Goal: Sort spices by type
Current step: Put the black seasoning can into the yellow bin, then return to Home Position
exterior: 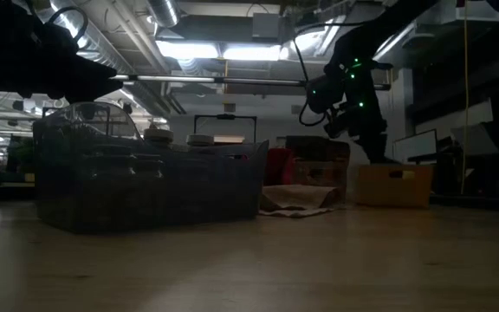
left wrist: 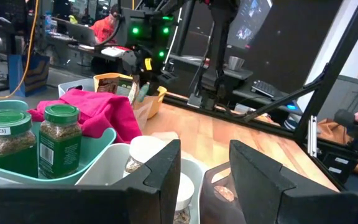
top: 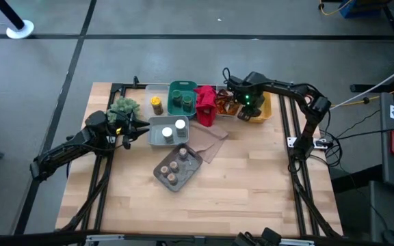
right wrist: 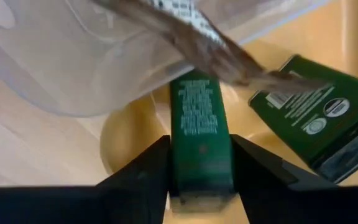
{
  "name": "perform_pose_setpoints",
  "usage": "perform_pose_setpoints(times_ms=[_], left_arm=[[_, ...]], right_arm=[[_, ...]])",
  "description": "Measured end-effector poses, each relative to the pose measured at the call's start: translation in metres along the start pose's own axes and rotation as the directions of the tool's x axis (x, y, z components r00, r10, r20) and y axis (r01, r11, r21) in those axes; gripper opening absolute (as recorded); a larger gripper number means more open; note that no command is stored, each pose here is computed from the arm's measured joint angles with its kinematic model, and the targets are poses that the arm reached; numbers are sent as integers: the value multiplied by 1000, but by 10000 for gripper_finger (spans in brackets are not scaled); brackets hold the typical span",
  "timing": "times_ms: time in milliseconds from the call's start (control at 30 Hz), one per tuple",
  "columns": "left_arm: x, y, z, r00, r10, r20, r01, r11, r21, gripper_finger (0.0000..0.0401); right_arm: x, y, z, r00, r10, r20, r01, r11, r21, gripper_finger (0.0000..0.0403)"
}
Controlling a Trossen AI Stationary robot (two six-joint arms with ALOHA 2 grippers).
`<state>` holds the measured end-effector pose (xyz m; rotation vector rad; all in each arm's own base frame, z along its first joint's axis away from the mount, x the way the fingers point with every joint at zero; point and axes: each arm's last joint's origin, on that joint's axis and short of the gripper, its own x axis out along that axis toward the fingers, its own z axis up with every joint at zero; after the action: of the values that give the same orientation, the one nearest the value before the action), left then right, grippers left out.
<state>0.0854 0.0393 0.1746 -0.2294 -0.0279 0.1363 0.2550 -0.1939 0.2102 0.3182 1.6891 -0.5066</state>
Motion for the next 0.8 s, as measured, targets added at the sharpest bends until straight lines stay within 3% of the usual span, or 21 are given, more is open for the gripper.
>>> perform_pose_setpoints(times_ms=[500, 800], left_arm=[[0, 0, 0, 1000, -1, 4, 1, 1000, 2, 127], [0, 0, 1, 1000, -1, 6, 1, 1000, 3, 127]], right_arm=[[-1, 0, -1, 1000, 1, -6, -1, 1000, 4, 169], [-36, -7, 5, 999, -18, 42, 17, 1000, 9, 170]])
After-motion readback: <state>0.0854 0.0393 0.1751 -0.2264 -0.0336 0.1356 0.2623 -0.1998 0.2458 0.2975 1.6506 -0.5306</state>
